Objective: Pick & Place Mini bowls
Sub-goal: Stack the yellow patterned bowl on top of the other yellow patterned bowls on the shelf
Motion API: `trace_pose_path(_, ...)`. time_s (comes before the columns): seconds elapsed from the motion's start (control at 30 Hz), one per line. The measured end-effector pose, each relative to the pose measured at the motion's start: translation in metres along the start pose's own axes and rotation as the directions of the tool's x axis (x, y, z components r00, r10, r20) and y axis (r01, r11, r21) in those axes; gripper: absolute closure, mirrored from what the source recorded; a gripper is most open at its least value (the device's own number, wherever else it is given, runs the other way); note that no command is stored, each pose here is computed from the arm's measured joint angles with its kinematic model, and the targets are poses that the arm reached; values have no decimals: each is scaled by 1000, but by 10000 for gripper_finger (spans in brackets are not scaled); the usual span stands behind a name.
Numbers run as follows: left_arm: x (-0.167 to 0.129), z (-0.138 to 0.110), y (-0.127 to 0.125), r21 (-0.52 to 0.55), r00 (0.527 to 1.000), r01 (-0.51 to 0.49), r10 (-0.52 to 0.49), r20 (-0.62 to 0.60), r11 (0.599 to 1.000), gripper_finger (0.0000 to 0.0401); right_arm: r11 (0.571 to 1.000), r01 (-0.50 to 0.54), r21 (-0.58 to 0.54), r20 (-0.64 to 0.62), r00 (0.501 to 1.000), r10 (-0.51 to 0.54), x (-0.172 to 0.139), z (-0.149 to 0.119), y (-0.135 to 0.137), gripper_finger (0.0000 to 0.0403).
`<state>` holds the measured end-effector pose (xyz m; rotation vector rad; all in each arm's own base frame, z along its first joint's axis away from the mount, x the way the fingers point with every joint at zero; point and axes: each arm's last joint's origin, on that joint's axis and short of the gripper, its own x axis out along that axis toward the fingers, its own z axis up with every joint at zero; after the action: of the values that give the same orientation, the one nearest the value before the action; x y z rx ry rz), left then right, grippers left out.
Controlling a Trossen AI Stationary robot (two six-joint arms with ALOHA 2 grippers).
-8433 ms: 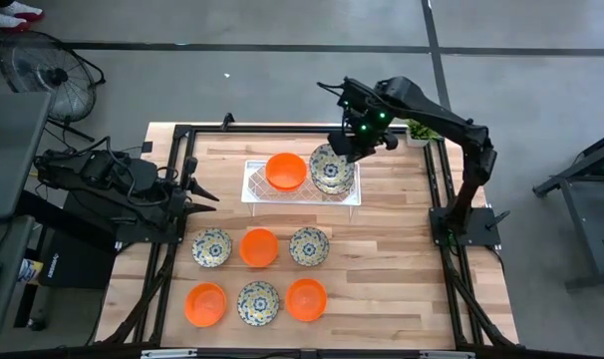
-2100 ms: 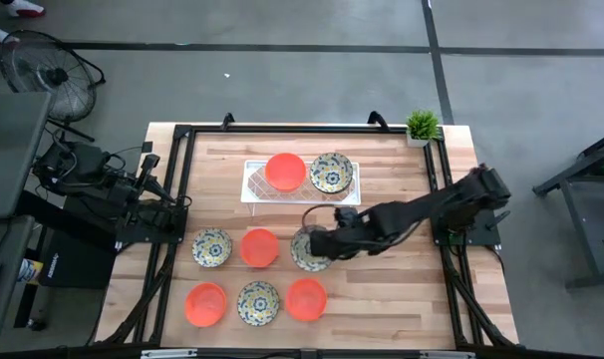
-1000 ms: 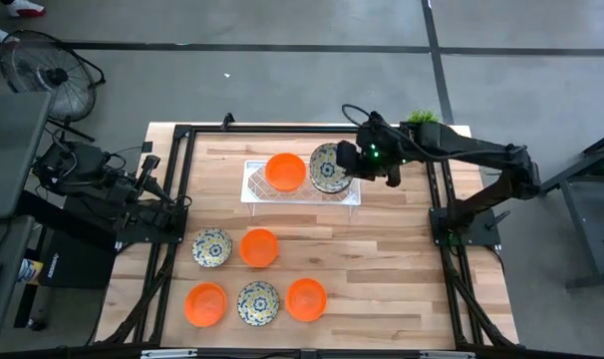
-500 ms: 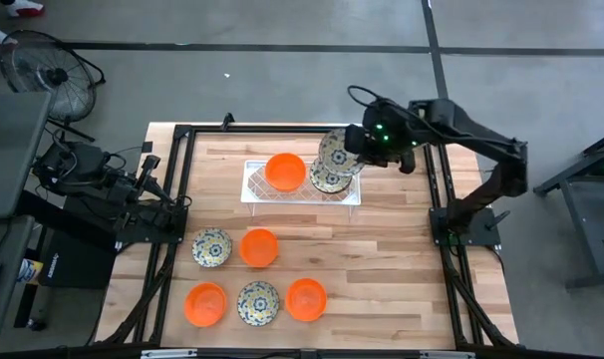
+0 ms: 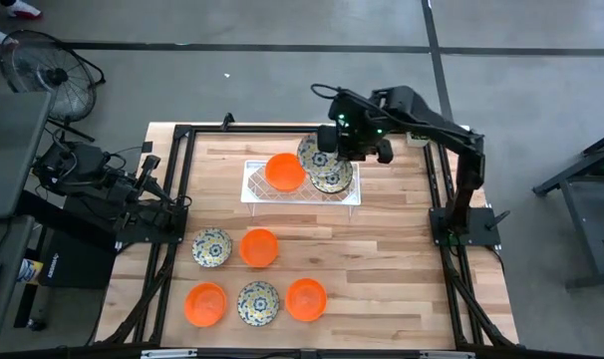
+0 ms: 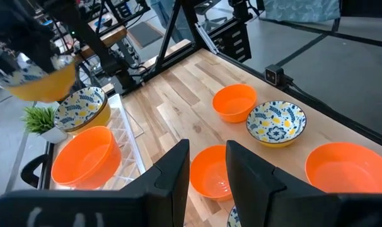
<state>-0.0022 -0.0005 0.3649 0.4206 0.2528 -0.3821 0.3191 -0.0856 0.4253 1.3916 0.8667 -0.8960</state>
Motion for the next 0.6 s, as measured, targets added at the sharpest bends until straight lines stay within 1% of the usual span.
trace_pose_path(0.37,0,0,0,0,1000,6,-6,2,1000,302,993,119,18,-52,992,-117,31,2,-6,402)
trace_pose_path(0.6,0,0,0,0,1000,7,-7,2,1000,302,988,156,22,-57,986,-154,40,3,-9,402)
